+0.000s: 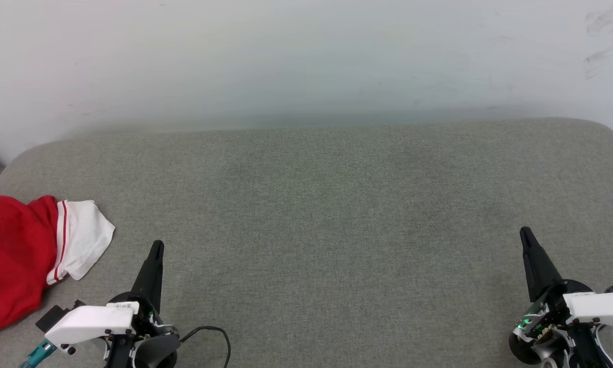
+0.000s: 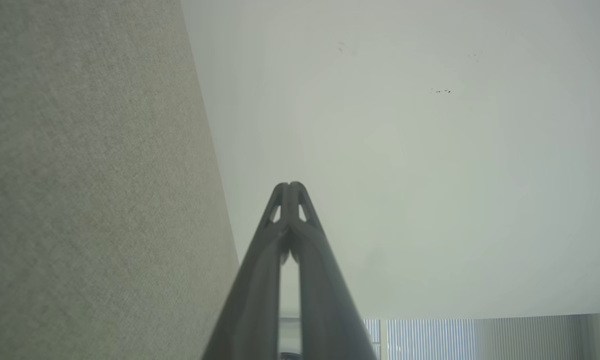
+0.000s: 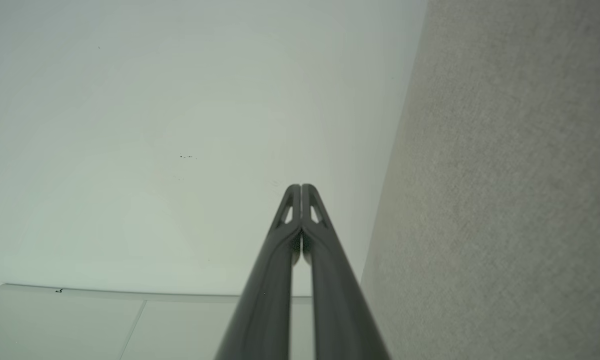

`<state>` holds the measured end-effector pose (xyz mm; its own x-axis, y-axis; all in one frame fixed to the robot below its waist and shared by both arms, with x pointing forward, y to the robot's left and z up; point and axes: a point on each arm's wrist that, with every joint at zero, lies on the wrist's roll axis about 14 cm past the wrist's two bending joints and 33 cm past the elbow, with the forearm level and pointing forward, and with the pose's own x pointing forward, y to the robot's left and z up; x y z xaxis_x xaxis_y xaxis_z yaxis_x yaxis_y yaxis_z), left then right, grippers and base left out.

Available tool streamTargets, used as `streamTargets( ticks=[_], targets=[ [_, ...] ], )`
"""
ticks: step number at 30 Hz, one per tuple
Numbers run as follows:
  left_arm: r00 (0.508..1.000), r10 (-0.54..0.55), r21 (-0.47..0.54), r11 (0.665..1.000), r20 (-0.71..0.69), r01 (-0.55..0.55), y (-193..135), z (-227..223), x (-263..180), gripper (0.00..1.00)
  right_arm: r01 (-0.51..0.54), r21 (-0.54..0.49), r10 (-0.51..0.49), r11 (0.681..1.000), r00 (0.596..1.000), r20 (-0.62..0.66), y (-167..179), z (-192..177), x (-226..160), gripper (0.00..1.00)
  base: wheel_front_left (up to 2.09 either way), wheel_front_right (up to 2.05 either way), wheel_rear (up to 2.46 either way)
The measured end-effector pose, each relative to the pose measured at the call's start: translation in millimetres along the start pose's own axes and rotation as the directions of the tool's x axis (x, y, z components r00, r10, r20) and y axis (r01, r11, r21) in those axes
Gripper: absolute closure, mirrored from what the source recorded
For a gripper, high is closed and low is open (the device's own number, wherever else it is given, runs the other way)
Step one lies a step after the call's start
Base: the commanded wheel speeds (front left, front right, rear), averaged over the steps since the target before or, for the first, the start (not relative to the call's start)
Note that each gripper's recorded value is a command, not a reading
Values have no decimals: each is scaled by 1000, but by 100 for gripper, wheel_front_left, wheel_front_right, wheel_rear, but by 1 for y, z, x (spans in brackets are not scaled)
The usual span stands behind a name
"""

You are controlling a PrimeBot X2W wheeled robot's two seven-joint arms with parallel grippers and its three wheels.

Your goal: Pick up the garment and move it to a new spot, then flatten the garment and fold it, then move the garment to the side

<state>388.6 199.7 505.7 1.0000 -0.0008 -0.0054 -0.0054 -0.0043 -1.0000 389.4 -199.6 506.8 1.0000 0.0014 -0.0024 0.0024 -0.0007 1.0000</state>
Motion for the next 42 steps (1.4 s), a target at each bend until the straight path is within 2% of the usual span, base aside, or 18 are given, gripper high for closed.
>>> streamTargets(
  ticks=[3,4,8,14,20,26,29,32,38,42],
  targets=[
    [1000,0,0,1000,0,0,0,0,0,100,0,0,0,1000,1000,0,0,0,0,100,0,0,0],
    [1000,8,-2,1000,-1,-8,3,-1,-1,0,7,1,-7,1000,1000,1,-2,0,-1,0,0,0,0],
    [997,72,-10,997,4,-72,24,-1,-11,0,71,7,-71,997,997,7,-24,1,-11,0,0,0,0],
    [998,61,22,998,29,-62,21,2,-11,0,79,-22,-78,997,996,33,-26,5,-12,0,0,0,0],
    [997,48,120,991,64,-55,14,11,-11,0,66,-118,-59,991,996,62,-19,11,-12,0,0,0,0],
    [996,30,262,964,82,-51,3,14,-8,0,32,-263,-12,964,997,75,-4,14,-10,0,0,0,0],
    [996,20,342,939,85,-48,-3,13,-8,0,12,-345,13,939,997,71,5,13,-9,0,0,0,0],
    [996,20,422,905,85,-54,-5,11,-8,0,-12,-436,42,900,997,60,14,9,-8,0,0,0,0],
    [995,31,557,827,95,-78,-6,8,-9,0,-45,-585,78,809,996,31,25,0,-8,0,0,0,0],
    [994,38,640,763,98,-92,-6,7,-9,0,-56,-666,85,744,996,11,26,-7,-9,0,0,0,0]
  ],
)
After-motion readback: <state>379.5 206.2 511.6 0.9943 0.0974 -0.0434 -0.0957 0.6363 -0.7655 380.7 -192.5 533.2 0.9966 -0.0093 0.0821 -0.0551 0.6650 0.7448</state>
